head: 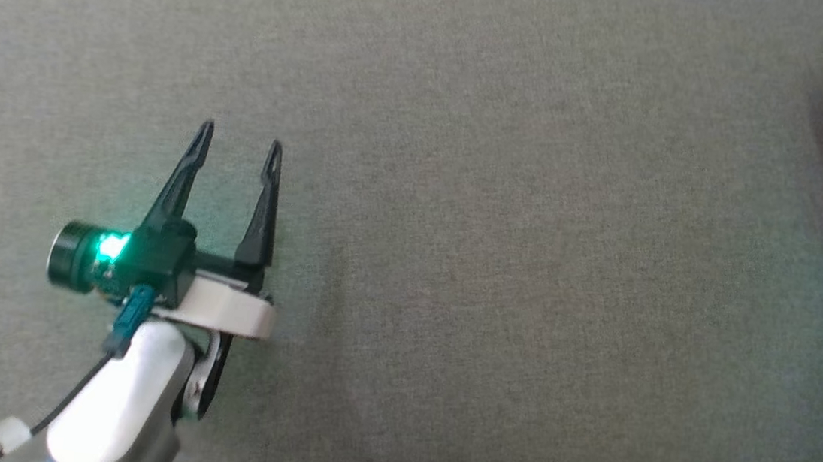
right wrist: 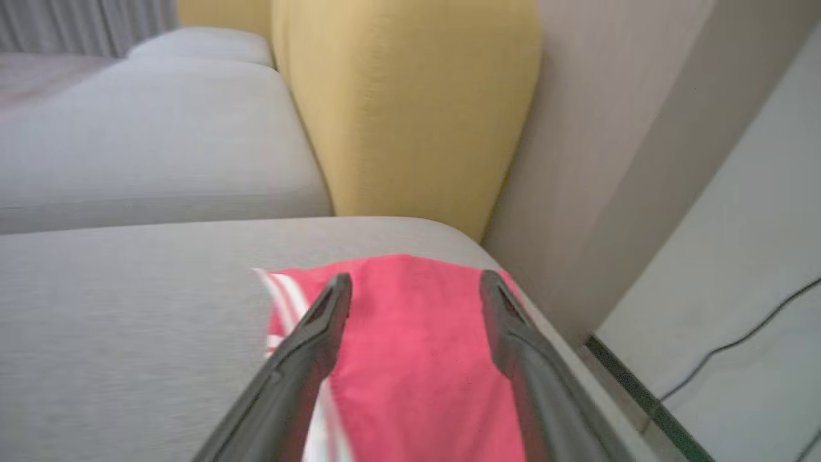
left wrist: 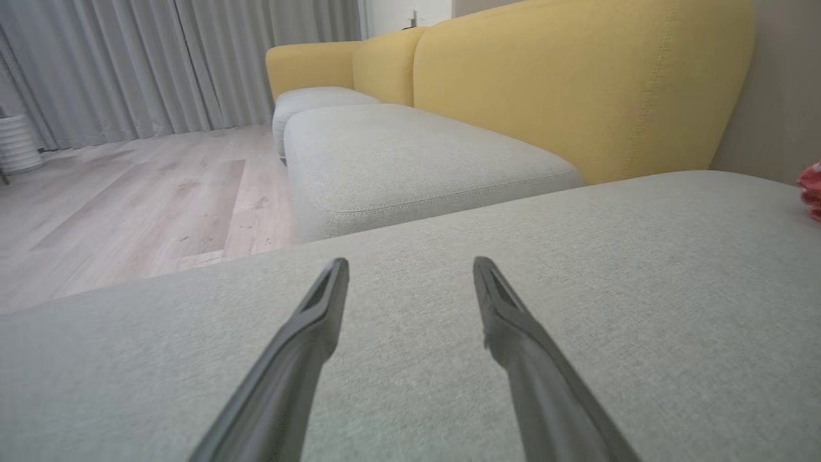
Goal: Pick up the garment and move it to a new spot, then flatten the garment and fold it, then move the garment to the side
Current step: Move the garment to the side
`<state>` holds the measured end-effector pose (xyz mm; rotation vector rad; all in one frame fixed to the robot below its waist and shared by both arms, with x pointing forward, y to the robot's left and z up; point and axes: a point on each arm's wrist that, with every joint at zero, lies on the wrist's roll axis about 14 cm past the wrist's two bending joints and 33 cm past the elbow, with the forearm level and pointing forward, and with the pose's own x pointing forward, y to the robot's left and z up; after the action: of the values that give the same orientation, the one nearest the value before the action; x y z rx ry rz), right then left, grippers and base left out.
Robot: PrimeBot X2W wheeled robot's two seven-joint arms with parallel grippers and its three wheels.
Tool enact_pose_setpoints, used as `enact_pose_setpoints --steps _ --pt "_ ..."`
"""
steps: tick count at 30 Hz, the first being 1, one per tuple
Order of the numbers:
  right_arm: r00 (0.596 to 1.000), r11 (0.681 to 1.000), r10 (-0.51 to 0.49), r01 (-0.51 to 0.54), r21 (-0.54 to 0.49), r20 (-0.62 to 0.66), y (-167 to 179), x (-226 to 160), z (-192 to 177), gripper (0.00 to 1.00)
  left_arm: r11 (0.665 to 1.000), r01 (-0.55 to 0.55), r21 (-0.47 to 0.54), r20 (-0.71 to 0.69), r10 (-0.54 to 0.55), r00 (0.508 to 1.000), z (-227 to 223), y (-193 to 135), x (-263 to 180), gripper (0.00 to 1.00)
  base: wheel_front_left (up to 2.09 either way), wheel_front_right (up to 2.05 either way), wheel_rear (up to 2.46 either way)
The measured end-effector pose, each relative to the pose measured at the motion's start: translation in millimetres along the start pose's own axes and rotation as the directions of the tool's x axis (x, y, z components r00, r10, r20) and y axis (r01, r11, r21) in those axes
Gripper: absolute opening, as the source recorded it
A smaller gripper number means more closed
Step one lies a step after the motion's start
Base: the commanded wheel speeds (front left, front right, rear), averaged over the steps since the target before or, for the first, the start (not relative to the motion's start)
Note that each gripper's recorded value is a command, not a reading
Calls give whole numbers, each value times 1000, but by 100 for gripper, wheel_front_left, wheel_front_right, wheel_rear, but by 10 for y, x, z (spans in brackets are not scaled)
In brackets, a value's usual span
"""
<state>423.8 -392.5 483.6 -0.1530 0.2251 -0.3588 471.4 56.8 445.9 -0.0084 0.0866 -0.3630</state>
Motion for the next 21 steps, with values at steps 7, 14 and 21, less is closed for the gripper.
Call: enact_pose_setpoints --steps 7,14,21 --pt "975 967 200 -213 141 99 1026 -410 189 100 996 -87 13 -12 87 996 50 281 -249 100 0 0 0" --pt "912 887 380 -406 217 153 1769 -751 316 100 971 -238 19 -30 239 971 68 707 -632 100 0 0 0" --pt "864 837 470 -502 217 182 2077 -990 446 100 936 -351 19 -40 351 935 99 986 -1040 100 0 0 0"
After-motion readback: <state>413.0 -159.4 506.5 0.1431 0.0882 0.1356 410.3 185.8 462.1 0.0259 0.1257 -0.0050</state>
